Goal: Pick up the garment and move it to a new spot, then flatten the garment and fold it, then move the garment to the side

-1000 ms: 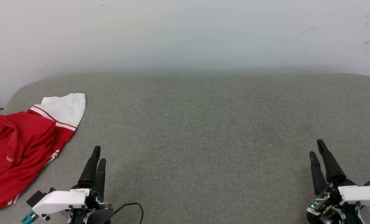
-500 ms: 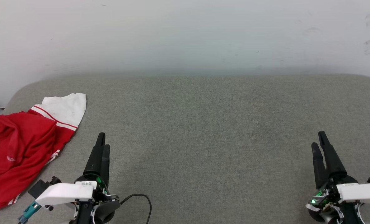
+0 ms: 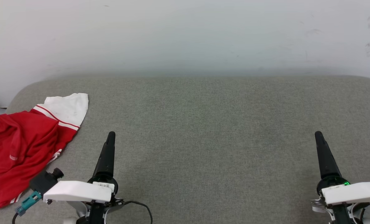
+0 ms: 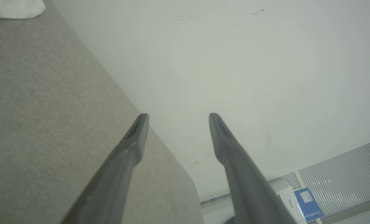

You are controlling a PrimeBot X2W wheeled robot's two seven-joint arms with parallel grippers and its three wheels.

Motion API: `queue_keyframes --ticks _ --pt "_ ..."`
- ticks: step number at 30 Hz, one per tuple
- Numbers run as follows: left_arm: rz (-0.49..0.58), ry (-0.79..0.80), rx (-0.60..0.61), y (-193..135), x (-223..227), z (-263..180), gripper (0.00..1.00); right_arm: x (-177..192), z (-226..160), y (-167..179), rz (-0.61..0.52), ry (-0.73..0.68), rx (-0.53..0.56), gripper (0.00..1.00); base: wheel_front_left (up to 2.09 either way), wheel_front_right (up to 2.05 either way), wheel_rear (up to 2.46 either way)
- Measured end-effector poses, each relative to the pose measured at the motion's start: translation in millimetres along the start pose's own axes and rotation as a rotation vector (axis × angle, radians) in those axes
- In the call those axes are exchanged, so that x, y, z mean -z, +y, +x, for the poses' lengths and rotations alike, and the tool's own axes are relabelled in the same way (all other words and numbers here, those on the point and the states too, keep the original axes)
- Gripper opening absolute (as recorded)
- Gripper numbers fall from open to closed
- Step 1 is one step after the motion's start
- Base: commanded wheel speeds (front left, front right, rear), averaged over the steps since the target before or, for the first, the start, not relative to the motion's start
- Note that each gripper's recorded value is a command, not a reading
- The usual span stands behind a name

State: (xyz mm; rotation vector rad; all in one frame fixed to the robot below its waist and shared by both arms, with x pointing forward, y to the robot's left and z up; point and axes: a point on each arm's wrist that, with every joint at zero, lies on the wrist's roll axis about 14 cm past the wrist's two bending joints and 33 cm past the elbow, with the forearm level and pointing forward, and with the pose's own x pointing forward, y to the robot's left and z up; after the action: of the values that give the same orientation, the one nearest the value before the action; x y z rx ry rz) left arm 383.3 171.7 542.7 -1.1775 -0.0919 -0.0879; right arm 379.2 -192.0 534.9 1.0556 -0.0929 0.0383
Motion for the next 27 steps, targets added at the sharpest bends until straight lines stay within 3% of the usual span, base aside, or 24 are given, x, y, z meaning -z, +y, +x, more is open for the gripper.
queue_keyframes --ticks 8,27 --pt "0.217 0.005 0.017 -3.1 1.6 -1.5 1.00 3.7 -2.4 4.4 -0.234 0.007 -0.019 1.00 0.00 0.00 0.00" --pt "0.684 0.014 0.040 -0.3 1.3 -5.7 1.00 6.7 -6.3 15.4 -0.603 0.024 -0.066 1.00 0.00 0.00 0.00"
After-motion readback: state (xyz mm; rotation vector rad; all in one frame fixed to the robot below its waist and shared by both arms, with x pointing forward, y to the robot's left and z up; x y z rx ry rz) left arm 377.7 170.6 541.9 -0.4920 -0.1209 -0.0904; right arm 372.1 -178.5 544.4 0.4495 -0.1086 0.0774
